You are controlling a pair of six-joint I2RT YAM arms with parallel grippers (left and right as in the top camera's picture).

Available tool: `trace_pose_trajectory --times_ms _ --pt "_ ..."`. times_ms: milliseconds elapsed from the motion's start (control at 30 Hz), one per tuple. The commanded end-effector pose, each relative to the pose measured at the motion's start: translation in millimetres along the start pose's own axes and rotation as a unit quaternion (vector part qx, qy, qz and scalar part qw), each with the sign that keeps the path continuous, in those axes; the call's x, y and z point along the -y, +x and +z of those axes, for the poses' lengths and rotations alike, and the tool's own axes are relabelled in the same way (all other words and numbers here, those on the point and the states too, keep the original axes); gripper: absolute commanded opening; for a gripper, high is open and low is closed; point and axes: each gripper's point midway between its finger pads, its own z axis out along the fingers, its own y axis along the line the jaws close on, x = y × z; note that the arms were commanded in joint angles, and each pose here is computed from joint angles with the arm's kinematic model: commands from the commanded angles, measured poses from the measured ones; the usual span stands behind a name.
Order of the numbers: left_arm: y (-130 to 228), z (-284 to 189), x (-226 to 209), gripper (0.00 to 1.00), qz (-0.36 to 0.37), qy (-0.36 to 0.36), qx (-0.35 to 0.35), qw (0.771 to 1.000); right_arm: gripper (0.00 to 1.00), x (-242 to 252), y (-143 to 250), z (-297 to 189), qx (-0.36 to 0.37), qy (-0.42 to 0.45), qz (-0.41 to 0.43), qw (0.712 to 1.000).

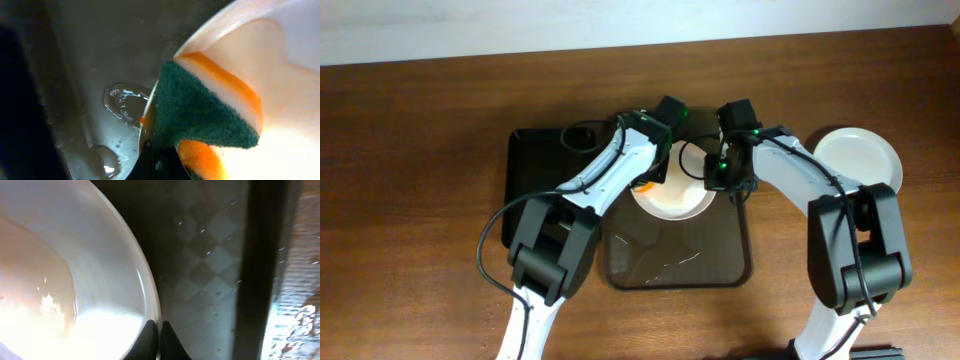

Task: Clean dirty plates on tray and stack at the side
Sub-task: 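Grasp the sponge with the left gripper, scrub the pink plate, return sponge, then lift the pink plate with the right gripper and stack it on the pile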

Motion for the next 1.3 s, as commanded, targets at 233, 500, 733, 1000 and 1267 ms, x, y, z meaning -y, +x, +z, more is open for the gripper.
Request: trace_pose_trajectory --times_ms 233,500,733,1000,1267 --pt "-31.3 -99.3 -109.1 0.00 -0.077 -0.121 0.007 0.990 0.10 28.7 4.6 2.2 -0.011 0.053 -0.057 0.997" --pt "5.6 -92.5 -177.9 0.00 -0.141 0.030 -0.117 0.983 0.28 14.4 7.9 3.0 -0.019 0.011 -0.082 0.996" --pt "31.2 -38.0 -173.4 0.43 -0.140 0.049 -0.174 0.973 0.31 12.2 1.4 3.2 -0.006 0.007 -0.084 0.996" --pt "20.5 -164.7 -221.0 0.55 -0.182 0.080 -0.015 0.980 0.04 -3.0 -6.2 -2.5 0.008 -0.031 -0.087 0.996" --pt "55.7 -276.9 -280.5 0.73 -0.248 0.061 0.134 0.957 0.04 -79.3 -56.3 -102.7 0.114 -0.062 -0.187 0.974"
